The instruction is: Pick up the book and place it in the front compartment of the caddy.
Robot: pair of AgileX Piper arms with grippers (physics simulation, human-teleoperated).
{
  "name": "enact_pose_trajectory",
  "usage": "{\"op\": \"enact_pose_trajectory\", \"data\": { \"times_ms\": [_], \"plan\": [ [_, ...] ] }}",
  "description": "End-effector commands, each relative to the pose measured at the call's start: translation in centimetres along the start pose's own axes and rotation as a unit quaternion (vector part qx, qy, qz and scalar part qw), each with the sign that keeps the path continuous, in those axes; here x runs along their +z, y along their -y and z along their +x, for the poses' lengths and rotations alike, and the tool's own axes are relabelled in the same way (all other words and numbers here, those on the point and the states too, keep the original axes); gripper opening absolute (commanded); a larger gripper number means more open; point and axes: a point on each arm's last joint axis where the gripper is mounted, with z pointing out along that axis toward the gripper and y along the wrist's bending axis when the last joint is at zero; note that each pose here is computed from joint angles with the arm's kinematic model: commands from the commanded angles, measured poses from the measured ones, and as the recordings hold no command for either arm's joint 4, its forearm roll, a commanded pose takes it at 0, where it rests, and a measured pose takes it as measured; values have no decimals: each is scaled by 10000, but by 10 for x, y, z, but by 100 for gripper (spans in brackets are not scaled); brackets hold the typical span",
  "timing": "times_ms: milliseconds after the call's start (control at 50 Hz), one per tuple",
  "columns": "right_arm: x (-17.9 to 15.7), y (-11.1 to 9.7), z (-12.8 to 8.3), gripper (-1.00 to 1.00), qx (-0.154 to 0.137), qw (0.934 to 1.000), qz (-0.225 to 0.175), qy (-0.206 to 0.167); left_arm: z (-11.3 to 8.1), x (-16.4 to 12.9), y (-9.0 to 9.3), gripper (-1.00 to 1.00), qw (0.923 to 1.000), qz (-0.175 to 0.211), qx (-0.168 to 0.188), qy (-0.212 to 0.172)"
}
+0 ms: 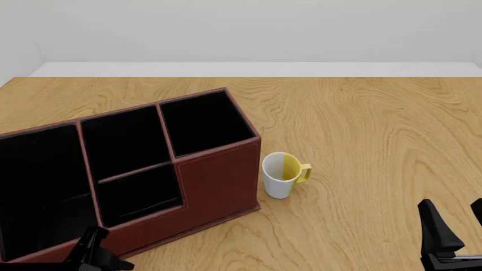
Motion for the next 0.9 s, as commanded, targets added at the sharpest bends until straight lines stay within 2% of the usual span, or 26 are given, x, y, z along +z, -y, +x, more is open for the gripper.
{"op": "enact_pose_trajectory", "data": {
  "times_ms": [20,40,80,200,440,600,640,720,900],
  "plan": [
    [0,0,0,100,0,10000,0,0,-6,-1,0,-100,9998,61,-15,192],
    [0,0,0,100,0,10000,0,1,-7,-1,-9,-100,9997,-76,-137,176],
    [0,0,0,100,0,10000,-1,0,-7,-4,-6,-100,9998,-12,-51,179],
    [0,0,0,100,1,10000,0,2,-15,-17,-11,-100,9993,-19,-185,330],
    [0,0,0,100,0,10000,0,-1,-21,-40,-11,-100,9985,-26,-137,530],
    [0,0,0,100,0,10000,0,0,-23,-61,-19,-100,9979,-122,-317,553],
    [0,0,0,100,0,10000,-1,-1,-26,-66,-25,-100,9971,-121,-500,561],
    [0,0,0,100,0,10000,0,-1,-26,-77,-30,-100,9962,-191,-646,554],
    [0,0,0,100,0,10000,0,0,-23,-92,-28,-100,9957,-349,-571,634]
  ]
}}
